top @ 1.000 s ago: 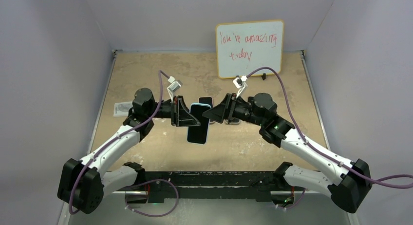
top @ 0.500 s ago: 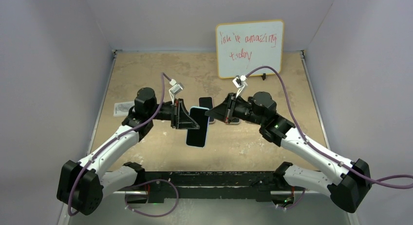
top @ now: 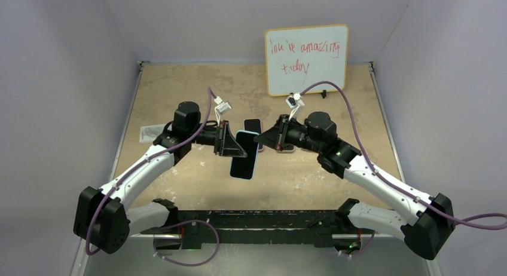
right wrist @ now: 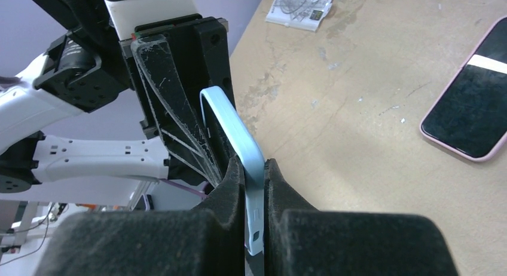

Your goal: Put the phone into the phone case

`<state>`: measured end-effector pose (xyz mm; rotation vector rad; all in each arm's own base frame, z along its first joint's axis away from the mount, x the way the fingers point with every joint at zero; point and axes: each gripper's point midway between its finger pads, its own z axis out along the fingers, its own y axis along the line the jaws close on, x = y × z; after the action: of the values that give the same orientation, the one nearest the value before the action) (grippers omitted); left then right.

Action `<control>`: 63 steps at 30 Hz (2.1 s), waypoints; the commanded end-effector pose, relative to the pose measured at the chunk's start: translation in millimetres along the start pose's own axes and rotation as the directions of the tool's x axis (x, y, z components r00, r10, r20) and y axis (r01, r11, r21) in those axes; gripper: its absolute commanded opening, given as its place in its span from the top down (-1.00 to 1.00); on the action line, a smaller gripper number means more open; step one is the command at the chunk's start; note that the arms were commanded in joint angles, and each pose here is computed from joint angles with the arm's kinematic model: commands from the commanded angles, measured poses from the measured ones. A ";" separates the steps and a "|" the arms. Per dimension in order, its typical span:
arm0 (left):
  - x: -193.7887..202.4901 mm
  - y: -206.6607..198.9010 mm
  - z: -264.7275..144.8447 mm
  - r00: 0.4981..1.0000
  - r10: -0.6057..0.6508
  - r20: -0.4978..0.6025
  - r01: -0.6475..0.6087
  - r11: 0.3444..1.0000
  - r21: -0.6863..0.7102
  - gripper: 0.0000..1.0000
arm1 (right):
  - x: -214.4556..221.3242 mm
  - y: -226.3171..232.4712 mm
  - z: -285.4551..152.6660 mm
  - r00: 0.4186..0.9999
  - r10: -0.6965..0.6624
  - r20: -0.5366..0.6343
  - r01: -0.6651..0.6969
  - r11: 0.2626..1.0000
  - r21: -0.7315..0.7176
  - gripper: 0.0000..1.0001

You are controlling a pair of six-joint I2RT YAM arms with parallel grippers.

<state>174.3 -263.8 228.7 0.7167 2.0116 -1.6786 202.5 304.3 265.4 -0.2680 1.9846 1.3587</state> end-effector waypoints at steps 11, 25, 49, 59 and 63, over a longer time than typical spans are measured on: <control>-45.1 6.2 -4.1 0.984 0.008 0.177 0.017 0.990 -0.137 1.00 | 5.0 -4.6 -5.1 0.997 0.068 0.031 -0.068 0.998 0.012 -0.29; -74.9 -13.1 -11.8 0.936 -0.003 0.352 0.042 0.994 -0.103 1.00 | 47.8 -4.7 2.7 0.985 0.142 -0.096 -0.155 0.978 -0.140 -0.11; -37.0 135.3 -50.8 0.951 -0.193 0.243 0.290 0.833 -0.472 1.00 | 48.1 -45.3 -11.6 0.982 0.184 -0.042 -0.177 0.974 0.140 -0.97; -26.0 209.1 -40.9 0.910 -0.374 0.181 0.414 0.776 -0.475 1.00 | 45.6 -47.5 -26.1 0.993 0.103 -0.059 -0.089 0.977 0.194 -0.98; -26.8 229.2 -46.1 0.916 -0.367 0.162 0.394 0.744 -0.540 1.00 | 42.7 -50.0 -28.7 0.995 0.086 -0.052 -0.073 0.974 0.217 -0.98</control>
<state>313.1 -184.4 55.7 -0.0728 2.6540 -1.1263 178.1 271.9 188.7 -0.1046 2.2450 1.2381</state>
